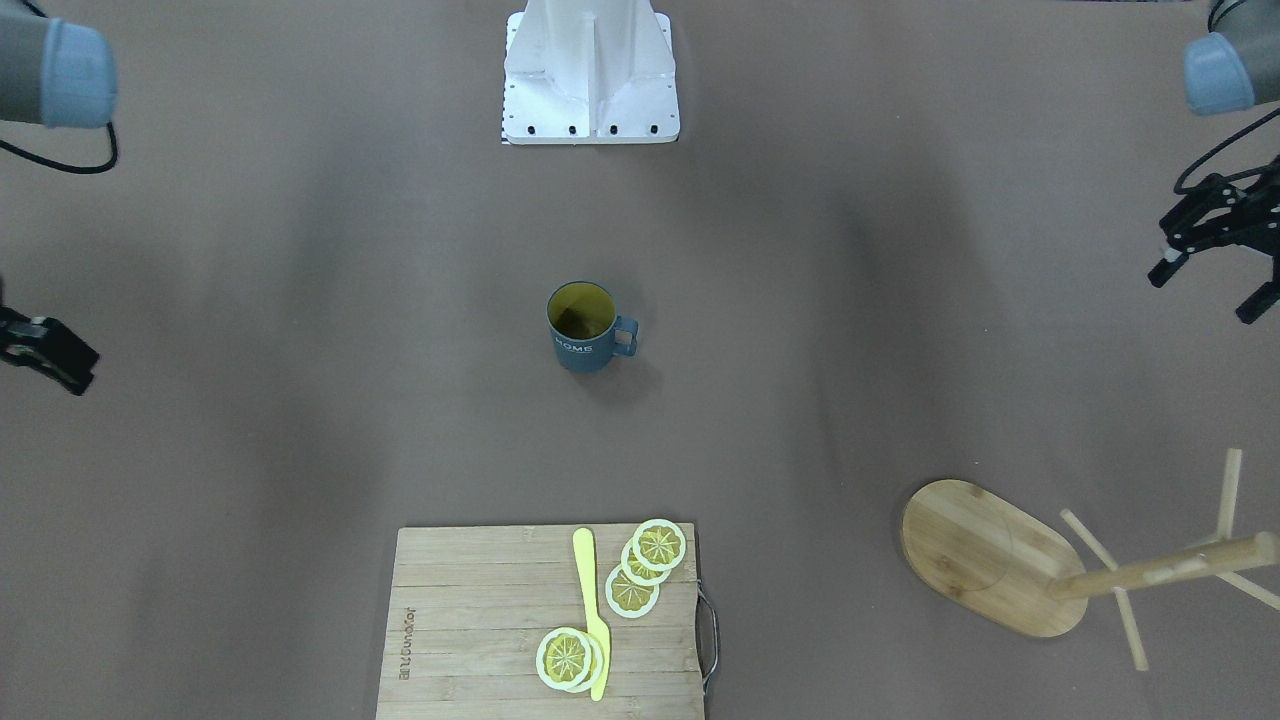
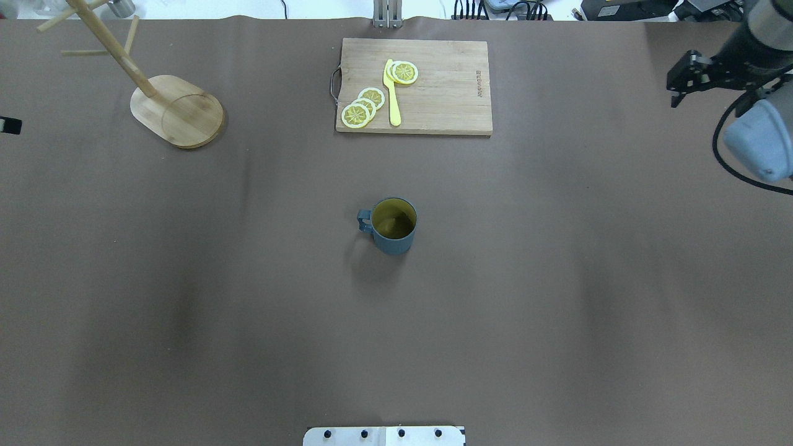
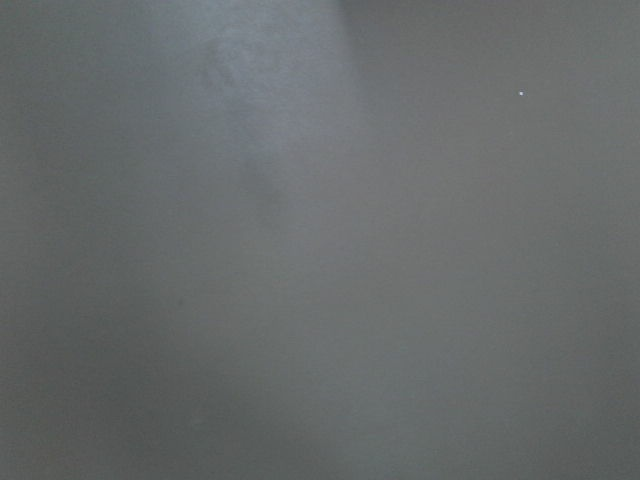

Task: Hang cup on storage rack
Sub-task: 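Reach the left gripper toward the teal mug's handle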

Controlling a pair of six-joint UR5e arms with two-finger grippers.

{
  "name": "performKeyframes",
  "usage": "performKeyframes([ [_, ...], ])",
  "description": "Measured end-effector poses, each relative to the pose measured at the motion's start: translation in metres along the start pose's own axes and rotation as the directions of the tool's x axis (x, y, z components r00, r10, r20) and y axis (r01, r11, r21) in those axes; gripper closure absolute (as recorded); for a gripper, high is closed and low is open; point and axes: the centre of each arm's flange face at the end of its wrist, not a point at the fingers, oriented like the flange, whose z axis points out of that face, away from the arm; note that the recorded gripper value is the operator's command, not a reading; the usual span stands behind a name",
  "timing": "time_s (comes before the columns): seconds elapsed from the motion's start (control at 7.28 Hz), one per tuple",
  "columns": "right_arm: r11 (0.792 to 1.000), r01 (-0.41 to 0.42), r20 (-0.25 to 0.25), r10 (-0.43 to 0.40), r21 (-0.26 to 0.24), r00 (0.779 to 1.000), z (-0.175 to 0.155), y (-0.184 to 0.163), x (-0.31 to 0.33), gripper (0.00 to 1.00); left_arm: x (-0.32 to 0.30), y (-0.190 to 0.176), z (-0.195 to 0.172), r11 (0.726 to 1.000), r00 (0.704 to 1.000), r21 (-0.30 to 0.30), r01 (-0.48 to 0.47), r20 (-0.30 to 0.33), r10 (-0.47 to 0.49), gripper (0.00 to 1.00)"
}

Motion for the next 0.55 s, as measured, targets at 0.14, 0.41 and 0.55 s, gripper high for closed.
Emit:
performKeyframes([
  [0.14,0.997,0.072,-0.002,-0.072,-0.019,0.997,0.003,-0.011,0.053,0.0,0.036,-0.009,0.022,0.999,0.998,0.002,-0.037,-0.057,0.037,0.02],
  [0.41,0.983,0.177,0.004,-0.177,-0.05,0.984,0.018,-0.024,0.143,0.0,0.098,-0.014,0.065,0.994,0.992,0.027,-0.103,-0.077,0.104,0.02],
  [0.55,0.977,0.207,0.026,-0.206,-0.047,0.978,0.03,-0.024,0.186,0.0,0.129,-0.01,0.092,0.991,0.99,0.052,-0.121,-0.059,0.124,0.02],
])
